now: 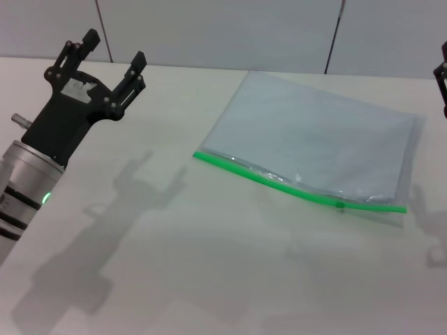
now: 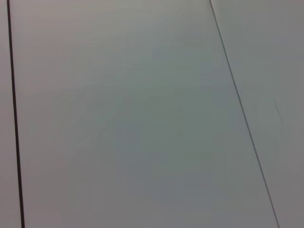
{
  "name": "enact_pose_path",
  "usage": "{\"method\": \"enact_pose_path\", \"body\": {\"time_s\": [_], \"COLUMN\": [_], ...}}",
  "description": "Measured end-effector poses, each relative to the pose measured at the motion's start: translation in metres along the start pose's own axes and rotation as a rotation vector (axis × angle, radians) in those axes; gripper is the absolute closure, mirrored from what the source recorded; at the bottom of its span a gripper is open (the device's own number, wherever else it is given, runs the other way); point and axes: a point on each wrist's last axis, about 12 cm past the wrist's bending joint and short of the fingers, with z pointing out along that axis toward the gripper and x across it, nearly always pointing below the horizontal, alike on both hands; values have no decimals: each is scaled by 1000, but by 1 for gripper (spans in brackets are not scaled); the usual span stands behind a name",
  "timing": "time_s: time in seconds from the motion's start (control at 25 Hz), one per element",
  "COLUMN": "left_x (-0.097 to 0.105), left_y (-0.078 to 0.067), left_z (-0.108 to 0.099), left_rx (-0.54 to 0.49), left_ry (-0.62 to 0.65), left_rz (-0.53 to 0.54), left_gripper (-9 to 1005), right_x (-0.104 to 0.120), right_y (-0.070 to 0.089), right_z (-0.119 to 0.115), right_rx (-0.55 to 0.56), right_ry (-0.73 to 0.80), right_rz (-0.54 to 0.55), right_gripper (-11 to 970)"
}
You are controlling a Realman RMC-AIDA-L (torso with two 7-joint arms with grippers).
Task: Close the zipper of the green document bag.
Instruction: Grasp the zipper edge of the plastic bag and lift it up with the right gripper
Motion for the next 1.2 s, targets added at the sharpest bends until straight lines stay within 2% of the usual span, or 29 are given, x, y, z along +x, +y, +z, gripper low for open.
{"method": "enact_pose_path", "body": {"time_s": [1.04,1.2], "left_x": [0,0], "left_y": [0,0], "left_z": [2,2], "left_rx": [1,0], "left_ry": [1,3], "left_rz": [0,1], "left_gripper": [208,208], "right_x": [6,13], "right_y": [-6,-5], "right_z": [3,7], "right_rx": [-16,-38], "right_ry": [39,87], "right_rz": [-53,-138], "right_gripper": [169,170]}}
